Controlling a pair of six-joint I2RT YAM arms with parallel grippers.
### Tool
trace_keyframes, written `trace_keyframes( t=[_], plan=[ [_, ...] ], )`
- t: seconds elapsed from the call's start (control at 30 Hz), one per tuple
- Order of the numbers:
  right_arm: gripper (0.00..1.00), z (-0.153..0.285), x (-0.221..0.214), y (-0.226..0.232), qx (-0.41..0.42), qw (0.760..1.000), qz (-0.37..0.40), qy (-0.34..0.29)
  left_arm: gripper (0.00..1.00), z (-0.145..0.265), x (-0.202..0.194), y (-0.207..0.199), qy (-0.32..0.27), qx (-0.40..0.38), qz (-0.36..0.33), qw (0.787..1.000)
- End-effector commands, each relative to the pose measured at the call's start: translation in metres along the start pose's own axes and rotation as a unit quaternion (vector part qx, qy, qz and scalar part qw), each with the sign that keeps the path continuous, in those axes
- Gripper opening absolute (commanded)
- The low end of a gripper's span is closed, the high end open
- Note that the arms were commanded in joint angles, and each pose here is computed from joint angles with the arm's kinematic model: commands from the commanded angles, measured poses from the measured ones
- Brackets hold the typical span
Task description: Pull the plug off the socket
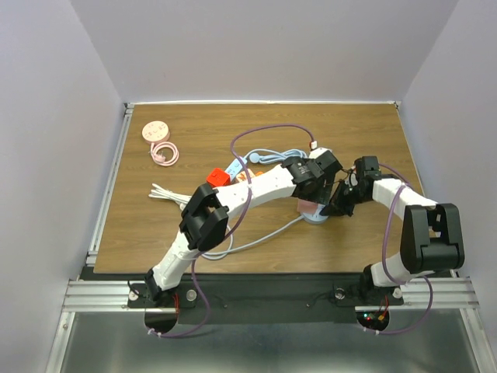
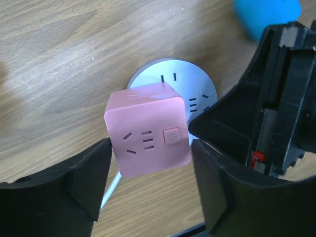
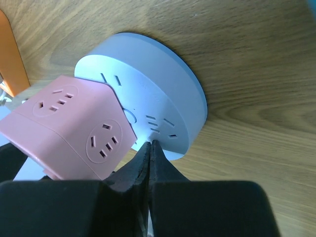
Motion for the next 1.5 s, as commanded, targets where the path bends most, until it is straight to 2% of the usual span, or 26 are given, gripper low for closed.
trace_keyframes(
  t=[0.0,0.47,0.53,0.67,0.7,0.73,0.77,0.8,0.83,0.93,1.07,1.3,1.47],
  plan=[
    [0.0,-0.011,-0.003,-0.016,-0.058,0.998,-0.01,-0.003,0.84,0.017,0.009,-0.012,-0.017,-0.011,-0.01,1.0],
    [0.0,-0.017,-0.001,-0.023,-0.095,0.995,-0.027,-0.003,0.85,-0.026,-0.023,0.019,0.021,0.095,-0.031,0.995],
    [0.0,-0.018,-0.001,-0.024,-0.099,0.995,-0.028,-0.003,0.84,-0.026,-0.021,0.016,0.012,0.073,-0.029,0.997],
    [0.0,-0.021,-0.001,-0.026,-0.105,0.994,-0.031,0.001,0.79,-0.036,-0.027,0.01,0.035,0.039,-0.034,0.998],
    [0.0,-0.022,-0.001,-0.027,-0.107,0.994,-0.032,0.003,0.71,-0.041,-0.028,0.009,0.039,0.043,-0.034,0.998],
    [0.01,-0.022,-0.001,-0.027,-0.109,0.994,-0.032,0.003,0.71,-0.043,-0.029,0.008,0.041,0.042,-0.034,0.998],
    [0.0,-0.023,-0.001,-0.028,-0.11,0.993,-0.033,0.005,0.55,-0.044,-0.029,0.008,0.043,0.039,-0.035,0.998],
    [0.0,-0.023,-0.001,-0.028,-0.111,0.993,-0.032,0.006,0.45,-0.044,-0.029,0.007,0.041,0.036,-0.034,0.998],
    [0.0,-0.024,-0.001,-0.029,-0.114,0.993,-0.032,0.007,0.24,-0.043,-0.028,0.007,0.04,0.034,-0.033,0.998],
    [0.0,-0.025,-0.001,-0.03,-0.118,0.992,-0.033,0.007,0.0,-0.039,-0.026,0.008,0.031,0.037,-0.035,0.998],
    [0.0,-0.026,-0.004,-0.033,-0.127,0.991,-0.035,0.01,0.0,-0.029,-0.019,0.006,0.02,0.041,-0.038,0.998],
    [0.01,-0.037,-0.012,-0.043,-0.15,0.987,-0.045,0.035,0.0,0.036,0.025,-0.014,-0.06,-0.002,-0.009,0.998],
    [0.0,-0.041,-0.014,-0.047,-0.157,0.986,-0.046,0.04,0.0,0.056,0.036,-0.021,-0.077,-0.022,0.008,0.997]
  ],
)
Point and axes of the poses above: each gripper's point midway between its finger pads, its own z axis back along the fingers, its own y axis along the line the jaws close on, x = y × z, the point moved 10 cm from there along z, back along the fingers, and after that the axes turned 12 degrees about z, right-handed, at the moved point
